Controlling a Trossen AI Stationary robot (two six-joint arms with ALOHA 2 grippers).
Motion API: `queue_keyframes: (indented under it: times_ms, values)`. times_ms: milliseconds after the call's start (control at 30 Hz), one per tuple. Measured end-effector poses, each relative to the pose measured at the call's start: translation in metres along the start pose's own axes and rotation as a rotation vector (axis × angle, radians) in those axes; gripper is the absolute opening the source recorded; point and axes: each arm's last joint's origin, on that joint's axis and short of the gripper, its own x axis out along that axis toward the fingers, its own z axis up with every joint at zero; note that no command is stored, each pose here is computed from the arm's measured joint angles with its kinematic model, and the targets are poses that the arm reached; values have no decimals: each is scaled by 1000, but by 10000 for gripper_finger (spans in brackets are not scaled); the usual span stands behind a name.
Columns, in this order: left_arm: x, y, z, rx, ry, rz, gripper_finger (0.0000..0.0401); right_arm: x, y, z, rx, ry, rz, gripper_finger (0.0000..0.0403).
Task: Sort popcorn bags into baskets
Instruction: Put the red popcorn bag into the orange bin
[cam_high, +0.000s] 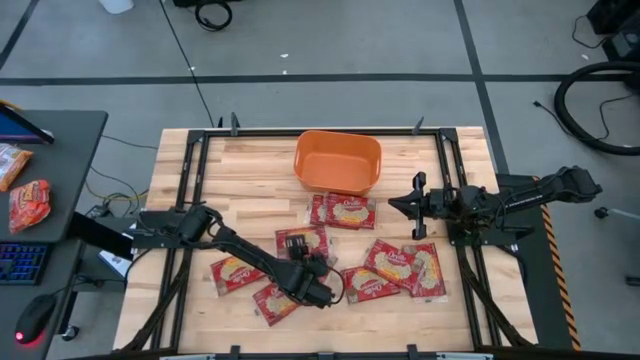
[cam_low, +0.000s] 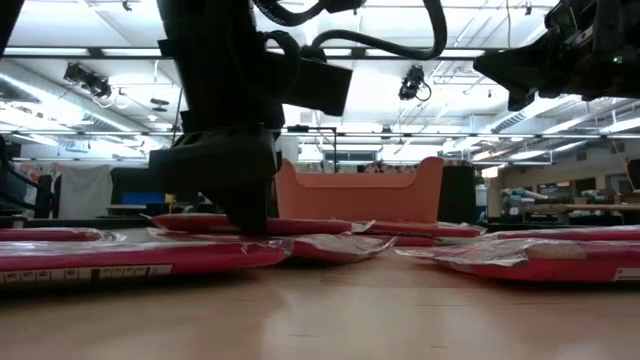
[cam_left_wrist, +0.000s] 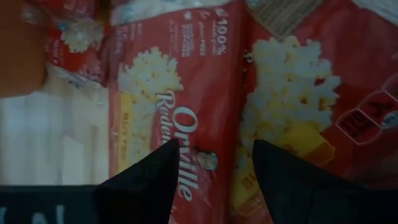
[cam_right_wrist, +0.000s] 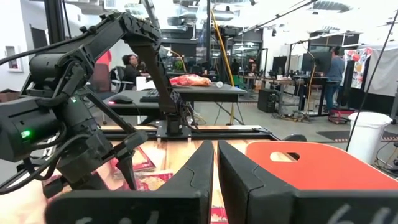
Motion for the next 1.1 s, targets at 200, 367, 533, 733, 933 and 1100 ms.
queue_keyframes:
  times_ms: [200,367,533,733,933,1100]
  values:
    - [-7,-5,-5,98,-71,108,208,0,0,0,0,0,0,27]
    - [-9,-7,-6,119,-74,99,208,0,0,0,0,0,0,27]
    - [-4,-6,-4,100,-78,91,208,0,0,0,0,0,0,27]
    - [4,-2,-4,93,-56,95,208,0,0,0,0,0,1,27]
    - [10,-1,-3,128,-39,102,195,0,0,0,0,0,1,27]
    - [22,-5,-4,197,-9,115,154,0,0,0,0,0,2,27]
